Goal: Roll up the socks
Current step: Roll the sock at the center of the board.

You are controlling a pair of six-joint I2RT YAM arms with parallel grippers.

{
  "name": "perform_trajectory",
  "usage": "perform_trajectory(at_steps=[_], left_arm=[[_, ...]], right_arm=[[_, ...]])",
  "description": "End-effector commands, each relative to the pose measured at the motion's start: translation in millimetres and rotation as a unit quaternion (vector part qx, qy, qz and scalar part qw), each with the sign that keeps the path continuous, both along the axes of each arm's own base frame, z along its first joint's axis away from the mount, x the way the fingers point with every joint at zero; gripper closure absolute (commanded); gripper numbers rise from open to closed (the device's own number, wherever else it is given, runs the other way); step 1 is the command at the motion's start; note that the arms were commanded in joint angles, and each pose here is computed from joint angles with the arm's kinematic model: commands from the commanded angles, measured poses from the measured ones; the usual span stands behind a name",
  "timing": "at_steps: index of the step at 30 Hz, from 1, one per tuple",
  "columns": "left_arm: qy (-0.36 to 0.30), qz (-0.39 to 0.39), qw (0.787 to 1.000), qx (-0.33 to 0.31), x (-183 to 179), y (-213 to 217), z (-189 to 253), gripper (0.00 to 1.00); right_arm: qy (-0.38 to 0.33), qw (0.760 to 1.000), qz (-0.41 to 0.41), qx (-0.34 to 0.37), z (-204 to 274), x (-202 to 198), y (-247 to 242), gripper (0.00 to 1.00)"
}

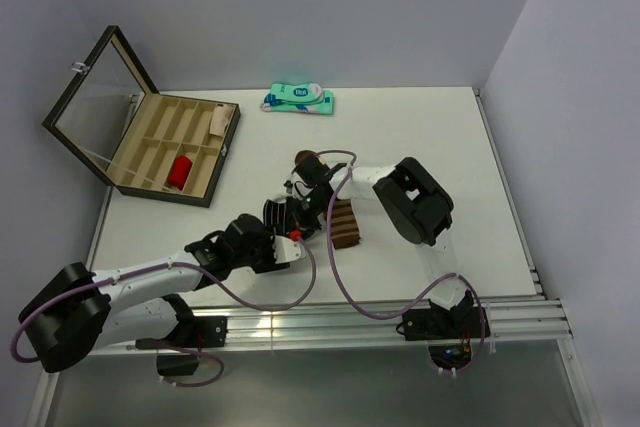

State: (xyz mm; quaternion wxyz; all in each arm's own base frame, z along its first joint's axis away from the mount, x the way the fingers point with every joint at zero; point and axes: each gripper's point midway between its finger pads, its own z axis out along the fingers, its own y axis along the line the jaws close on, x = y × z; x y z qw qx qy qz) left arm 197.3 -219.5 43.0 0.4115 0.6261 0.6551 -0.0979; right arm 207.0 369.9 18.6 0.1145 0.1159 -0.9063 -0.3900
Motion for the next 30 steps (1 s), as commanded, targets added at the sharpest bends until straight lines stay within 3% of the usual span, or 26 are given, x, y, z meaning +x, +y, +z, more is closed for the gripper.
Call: perform_trajectory(at_steps=[1,6,14,19,21,28,30], left_arm=[[-0.009,-0.006,1.0,-0.004,1.5,-6.3,-2.2,0.41],[-0.008,-0.001,1.0,-0.008,3.2,-11.3,-6.0,0.43],[0.008,0.009,1.0,0.006,6.3,-14.3,-16.4,0.56],[0.036,-0.004,0.999,0.024,0.9,-16.9,-24.4,0.78],[0.05,-0.013,0.998,0.029,-4.0,-18.1,-26.3,0.82],[0.121,-0.041,0.991,0.038,-29.5,-18.8,-31.4,0.99],[0.143,-0.054,0.988,0.034,-38.0,-20.7,-29.3,1.0]], right_arm=[[0.006,1.0,-0.002,-0.014,-1.0,2.4,-6.0,1.0],[0.01,1.0,0.001,-0.015,-2.7,1.0,-8.3,1.0],[0.006,1.0,-0.003,-0.002,5.3,1.1,-10.2,1.0],[0.002,1.0,-0.009,0.002,10.2,-1.0,-11.7,1.0],[-0.002,1.0,-0.011,0.001,10.5,-0.5,-12.2,0.99],[-0.069,0.996,-0.055,0.013,29.8,16.4,-12.5,0.54],[-0.1,0.991,-0.086,0.016,42.3,26.3,-17.7,0.49]])
